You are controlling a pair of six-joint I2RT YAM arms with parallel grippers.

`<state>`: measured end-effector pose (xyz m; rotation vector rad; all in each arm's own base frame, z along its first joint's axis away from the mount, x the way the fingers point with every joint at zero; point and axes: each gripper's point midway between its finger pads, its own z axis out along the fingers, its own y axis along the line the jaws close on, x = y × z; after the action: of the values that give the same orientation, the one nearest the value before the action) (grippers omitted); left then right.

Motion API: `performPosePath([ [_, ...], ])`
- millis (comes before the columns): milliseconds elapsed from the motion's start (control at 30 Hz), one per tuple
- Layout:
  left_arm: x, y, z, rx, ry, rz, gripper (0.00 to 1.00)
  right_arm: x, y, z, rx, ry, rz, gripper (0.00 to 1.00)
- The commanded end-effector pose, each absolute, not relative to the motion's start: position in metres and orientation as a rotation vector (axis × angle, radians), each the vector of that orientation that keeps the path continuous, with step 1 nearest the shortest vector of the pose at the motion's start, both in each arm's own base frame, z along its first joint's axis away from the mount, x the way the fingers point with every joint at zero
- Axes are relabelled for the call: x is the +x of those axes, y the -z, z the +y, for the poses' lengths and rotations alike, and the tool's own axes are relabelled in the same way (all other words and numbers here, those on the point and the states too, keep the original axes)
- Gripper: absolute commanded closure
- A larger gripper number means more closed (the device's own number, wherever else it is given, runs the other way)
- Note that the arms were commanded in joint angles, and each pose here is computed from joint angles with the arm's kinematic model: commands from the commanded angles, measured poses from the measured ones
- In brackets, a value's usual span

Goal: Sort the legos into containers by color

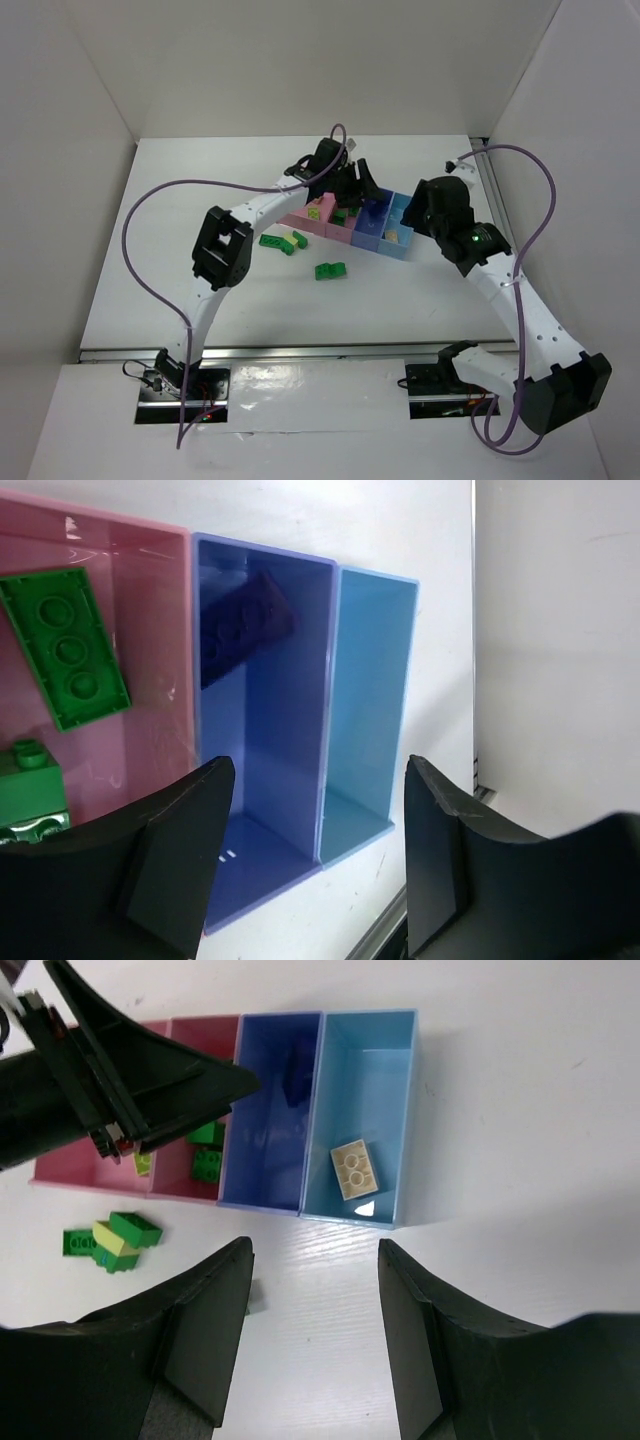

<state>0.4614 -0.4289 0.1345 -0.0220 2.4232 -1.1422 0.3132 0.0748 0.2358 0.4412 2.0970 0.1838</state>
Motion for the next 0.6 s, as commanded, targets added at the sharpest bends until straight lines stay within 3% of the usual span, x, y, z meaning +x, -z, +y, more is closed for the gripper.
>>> performPosePath([
  [0,0.444,-0.219,-0.428,0.12,1.224,2.272,0.29,0.32,-0.23,0.09,0.353,-0.255,2.113,0.39],
  [267,0.416,-0.26,-0.318,0.068,1.139,2.233,0.29,0.302,-0.169,0.169,-0.153,-0.312,2.338,0.36],
  [433,0.39,-0.235,-0.239,-0.069,0.997,2.289,0.23,0.278,-0.111,0.215,-0.536,-0.275,2.462,0.36],
  [567,0.371,-0.224,-0.202,-0.138,0.982,2.312,0.23,0.28,-0.1,0.243,-0.711,-0.293,2.454,0.36],
])
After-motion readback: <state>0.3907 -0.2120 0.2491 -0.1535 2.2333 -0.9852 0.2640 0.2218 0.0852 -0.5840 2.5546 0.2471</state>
